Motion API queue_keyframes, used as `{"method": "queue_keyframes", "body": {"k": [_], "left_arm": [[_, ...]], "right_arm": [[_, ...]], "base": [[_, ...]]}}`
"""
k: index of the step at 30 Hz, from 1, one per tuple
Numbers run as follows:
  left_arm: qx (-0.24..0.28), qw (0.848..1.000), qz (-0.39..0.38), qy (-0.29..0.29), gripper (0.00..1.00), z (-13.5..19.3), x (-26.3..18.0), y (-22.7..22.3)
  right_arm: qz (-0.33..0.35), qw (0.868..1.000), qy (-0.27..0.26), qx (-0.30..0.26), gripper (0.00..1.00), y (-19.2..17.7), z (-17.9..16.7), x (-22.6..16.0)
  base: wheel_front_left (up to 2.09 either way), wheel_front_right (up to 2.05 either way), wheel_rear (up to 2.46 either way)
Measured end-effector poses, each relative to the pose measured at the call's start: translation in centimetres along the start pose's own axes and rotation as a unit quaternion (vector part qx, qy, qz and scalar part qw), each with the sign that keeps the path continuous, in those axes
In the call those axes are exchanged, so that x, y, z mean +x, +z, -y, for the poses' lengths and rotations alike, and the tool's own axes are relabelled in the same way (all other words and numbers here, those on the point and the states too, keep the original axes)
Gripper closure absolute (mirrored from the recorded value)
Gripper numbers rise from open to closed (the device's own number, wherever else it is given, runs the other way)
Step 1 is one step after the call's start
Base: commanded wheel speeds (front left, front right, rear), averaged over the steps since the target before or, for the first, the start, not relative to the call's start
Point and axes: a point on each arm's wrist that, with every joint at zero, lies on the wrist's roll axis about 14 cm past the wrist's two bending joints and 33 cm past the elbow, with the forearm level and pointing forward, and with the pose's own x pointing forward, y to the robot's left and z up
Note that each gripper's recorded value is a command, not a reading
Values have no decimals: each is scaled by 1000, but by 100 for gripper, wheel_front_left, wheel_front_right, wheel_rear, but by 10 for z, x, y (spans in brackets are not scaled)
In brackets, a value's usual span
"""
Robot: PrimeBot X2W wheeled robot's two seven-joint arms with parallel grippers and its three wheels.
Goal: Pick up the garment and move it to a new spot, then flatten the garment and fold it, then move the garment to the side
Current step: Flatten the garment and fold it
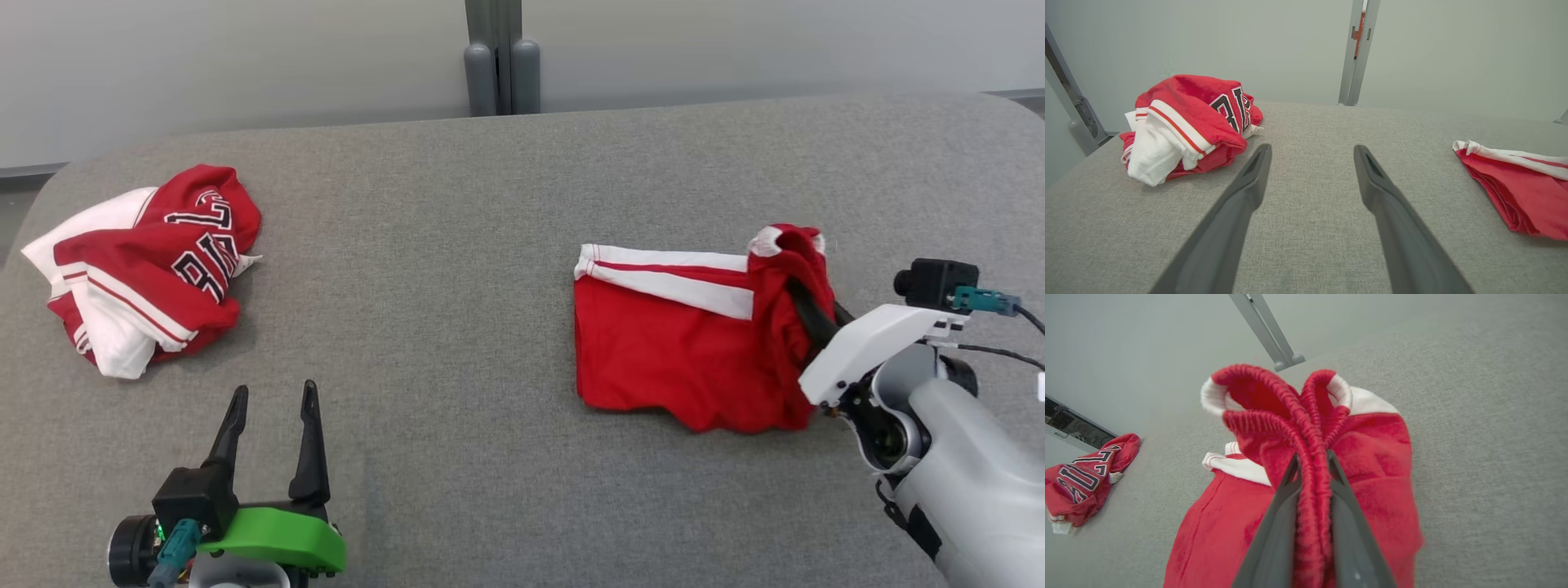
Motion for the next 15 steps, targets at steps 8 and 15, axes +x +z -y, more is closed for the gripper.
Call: {"method": "queue_keyframes", "body": {"k": [8,15], "left_arm": [[-3,1000,-6,10,0,-5,-4,-4],[-3,1000,-11,15,0,-7,-3,-7]], "right_arm": [[-9,997,56,53,100,-11,-53,17],[-26,994,73,80,100,-31,-88,38]], "base": [[0,0,0],[0,0,0]]}}
